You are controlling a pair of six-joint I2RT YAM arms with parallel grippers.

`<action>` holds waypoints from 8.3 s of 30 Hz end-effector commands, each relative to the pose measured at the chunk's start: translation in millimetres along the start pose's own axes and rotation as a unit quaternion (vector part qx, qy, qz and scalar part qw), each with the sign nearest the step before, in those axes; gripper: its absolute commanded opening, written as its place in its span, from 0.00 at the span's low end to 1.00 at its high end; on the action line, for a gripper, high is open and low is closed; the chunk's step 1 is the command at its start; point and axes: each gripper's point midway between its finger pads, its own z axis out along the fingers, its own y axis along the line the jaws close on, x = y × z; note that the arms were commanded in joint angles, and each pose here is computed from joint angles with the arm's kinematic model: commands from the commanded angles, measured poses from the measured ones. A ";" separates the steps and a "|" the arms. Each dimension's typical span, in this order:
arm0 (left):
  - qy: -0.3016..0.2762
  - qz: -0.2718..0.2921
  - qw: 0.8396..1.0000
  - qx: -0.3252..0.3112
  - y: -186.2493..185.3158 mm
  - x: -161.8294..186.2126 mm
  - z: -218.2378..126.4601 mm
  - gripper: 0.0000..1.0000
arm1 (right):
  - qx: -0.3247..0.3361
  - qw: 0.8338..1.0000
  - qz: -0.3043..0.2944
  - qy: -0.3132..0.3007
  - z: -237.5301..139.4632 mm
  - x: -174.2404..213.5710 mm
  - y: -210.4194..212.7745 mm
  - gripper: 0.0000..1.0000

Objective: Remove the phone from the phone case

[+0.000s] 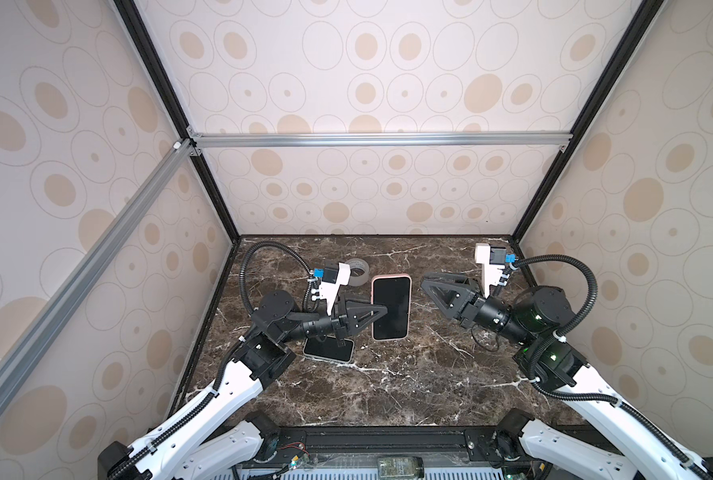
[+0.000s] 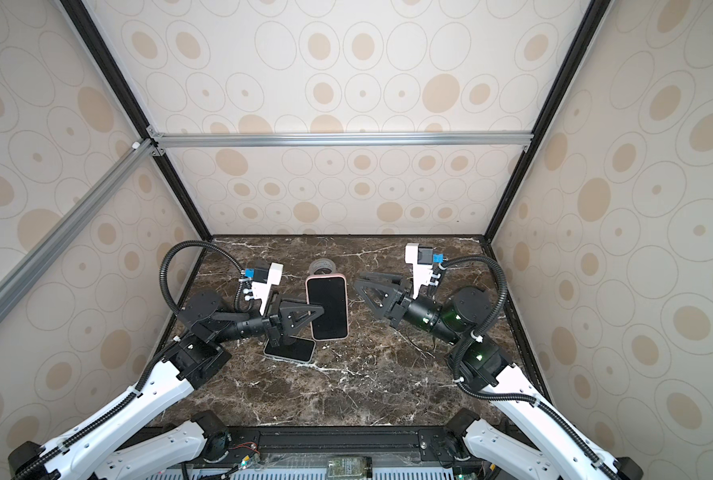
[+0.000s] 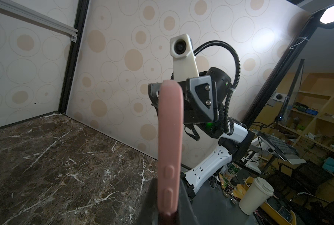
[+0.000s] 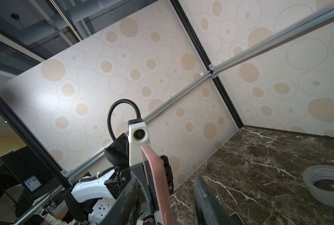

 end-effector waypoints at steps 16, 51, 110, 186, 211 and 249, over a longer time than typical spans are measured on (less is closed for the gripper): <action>-0.053 0.038 0.994 0.093 -36.8 -34.1 1.3 0.00 | -0.130 0.989 0.046 -0.046 19.1 -25.9 45.7 0.41; -0.049 0.026 0.993 0.107 -38.2 -25.7 2.8 0.00 | -0.177 0.980 0.062 -0.065 30.7 -31.3 64.9 0.25; -0.049 0.018 0.993 0.109 -36.9 -25.9 5.6 0.00 | -0.155 0.986 0.064 -0.016 42.4 -5.4 55.8 0.45; -0.001 0.130 0.989 0.067 -0.3 -21.3 29.5 0.00 | -0.216 0.968 0.123 0.024 26.5 -6.8 88.6 0.05; 0.002 0.208 0.977 0.051 1.8 -43.7 34.9 0.00 | -0.237 0.960 0.138 0.051 22.1 0.0 101.8 0.11; -0.007 0.217 0.975 0.041 10.2 -62.6 33.1 0.00 | -0.200 0.970 0.122 0.069 20.1 13.5 93.6 0.23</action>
